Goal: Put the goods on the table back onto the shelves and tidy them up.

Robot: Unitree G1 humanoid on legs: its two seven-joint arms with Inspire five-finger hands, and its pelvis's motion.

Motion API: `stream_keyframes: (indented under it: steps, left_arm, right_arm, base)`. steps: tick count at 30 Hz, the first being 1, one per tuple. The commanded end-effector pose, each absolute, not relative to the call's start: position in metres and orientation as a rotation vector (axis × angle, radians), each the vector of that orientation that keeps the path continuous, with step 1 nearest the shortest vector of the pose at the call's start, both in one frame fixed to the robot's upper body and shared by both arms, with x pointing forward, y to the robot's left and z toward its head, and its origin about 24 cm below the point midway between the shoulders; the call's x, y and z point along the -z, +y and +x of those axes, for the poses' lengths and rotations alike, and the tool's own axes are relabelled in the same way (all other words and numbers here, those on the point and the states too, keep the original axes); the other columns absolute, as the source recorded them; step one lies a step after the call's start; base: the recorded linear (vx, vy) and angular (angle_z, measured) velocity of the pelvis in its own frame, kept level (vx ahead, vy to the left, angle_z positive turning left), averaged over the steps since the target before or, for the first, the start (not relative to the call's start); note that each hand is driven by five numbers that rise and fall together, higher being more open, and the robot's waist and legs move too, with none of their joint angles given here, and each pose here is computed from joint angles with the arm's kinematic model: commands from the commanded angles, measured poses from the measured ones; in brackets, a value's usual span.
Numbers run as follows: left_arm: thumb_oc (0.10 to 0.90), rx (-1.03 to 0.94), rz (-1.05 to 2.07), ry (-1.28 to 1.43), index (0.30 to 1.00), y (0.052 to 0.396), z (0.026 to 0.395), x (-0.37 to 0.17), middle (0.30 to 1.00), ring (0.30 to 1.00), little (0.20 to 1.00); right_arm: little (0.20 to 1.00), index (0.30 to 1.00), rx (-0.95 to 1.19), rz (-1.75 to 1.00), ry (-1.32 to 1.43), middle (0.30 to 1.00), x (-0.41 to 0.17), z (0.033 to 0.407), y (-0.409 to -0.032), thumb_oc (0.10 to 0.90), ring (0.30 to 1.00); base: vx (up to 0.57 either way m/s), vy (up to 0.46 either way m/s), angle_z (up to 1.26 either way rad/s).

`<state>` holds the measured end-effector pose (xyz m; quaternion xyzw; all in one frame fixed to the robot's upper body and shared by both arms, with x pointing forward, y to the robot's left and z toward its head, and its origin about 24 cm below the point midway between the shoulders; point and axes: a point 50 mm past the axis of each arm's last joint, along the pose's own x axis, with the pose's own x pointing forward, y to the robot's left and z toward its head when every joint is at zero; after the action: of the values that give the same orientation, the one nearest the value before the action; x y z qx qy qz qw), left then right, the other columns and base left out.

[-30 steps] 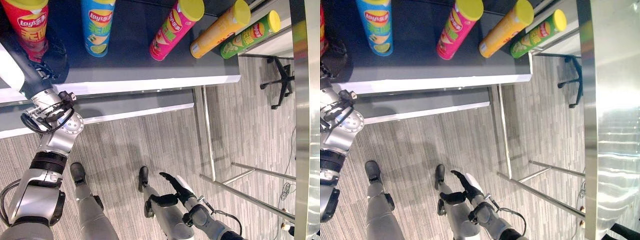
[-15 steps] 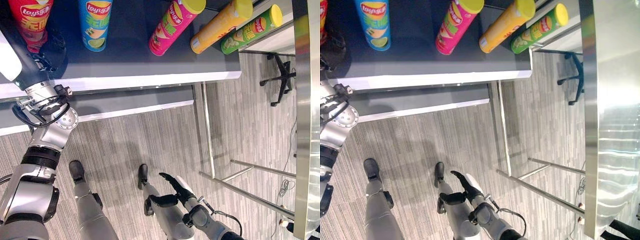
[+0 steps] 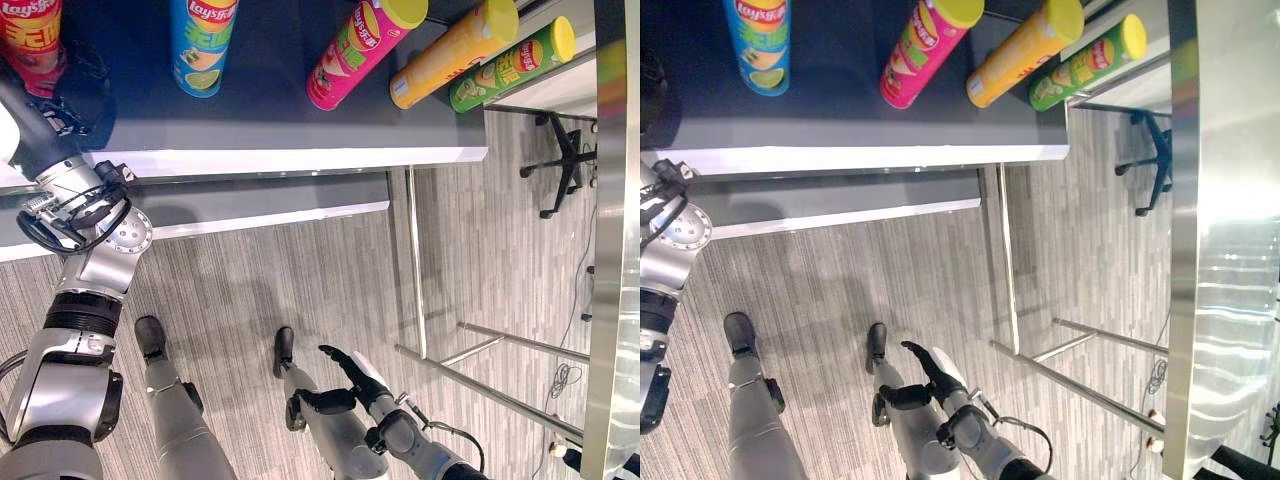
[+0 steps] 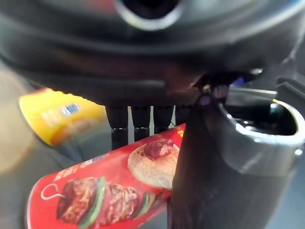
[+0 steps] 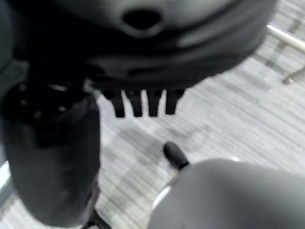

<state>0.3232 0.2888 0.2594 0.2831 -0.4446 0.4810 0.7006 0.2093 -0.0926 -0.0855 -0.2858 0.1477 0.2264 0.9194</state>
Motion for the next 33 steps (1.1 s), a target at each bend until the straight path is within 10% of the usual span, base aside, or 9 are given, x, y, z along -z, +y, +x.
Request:
stream_keyframes:
  steps: [1, 7, 8, 9, 10, 33]
  left_arm:
    - [0.400, -1.152, 0.609, -1.127, 0.300, 0.302, 0.305, -0.288, 0.300, 0.300, 0.300]
    - [0.400, -1.159, 0.535, -1.125, 0.300, 0.302, 0.305, -0.285, 0.300, 0.300, 0.300]
    - [0.466, -1.156, 0.526, -1.127, 0.399, 0.301, 0.305, -0.285, 0.399, 0.399, 0.399]
    - [0.684, -1.150, 0.509, -1.125, 0.726, 0.300, 0.306, -0.284, 0.726, 0.726, 0.726]
    - [0.800, -1.150, 0.499, -1.124, 0.900, 0.300, 0.306, -0.284, 0.900, 0.900, 0.900]
    - [0.800, -1.144, 0.386, -1.105, 0.900, 0.295, 0.307, -0.273, 0.900, 0.900, 0.900]
  right_arm:
    - [0.900, 0.900, -0.420, -0.570, 0.318, 0.900, 0.088, 0.203, -0.104, 0.800, 0.900]
    - [0.900, 0.900, -0.425, -0.568, 0.313, 0.900, 0.087, 0.203, -0.103, 0.800, 0.900]
    - [0.900, 0.900, -0.427, -0.570, 0.307, 0.900, 0.086, 0.204, -0.103, 0.800, 0.900]
    - [0.900, 0.900, -0.428, -0.568, 0.303, 0.900, 0.085, 0.204, -0.103, 0.800, 0.900]
    - [0.900, 0.900, -0.428, -0.567, 0.301, 0.900, 0.085, 0.204, -0.103, 0.800, 0.900]
    - [0.900, 0.900, -0.423, -0.561, 0.298, 0.900, 0.085, 0.200, -0.103, 0.800, 0.900]
  base:
    - [0.00, 0.000, 0.00]
    - [0.00, 0.000, 0.00]
    - [0.00, 0.000, 0.00]
    - [0.00, 0.000, 0.00]
    - [0.00, 0.000, 0.00]
    - [0.00, -0.001, 0.00]
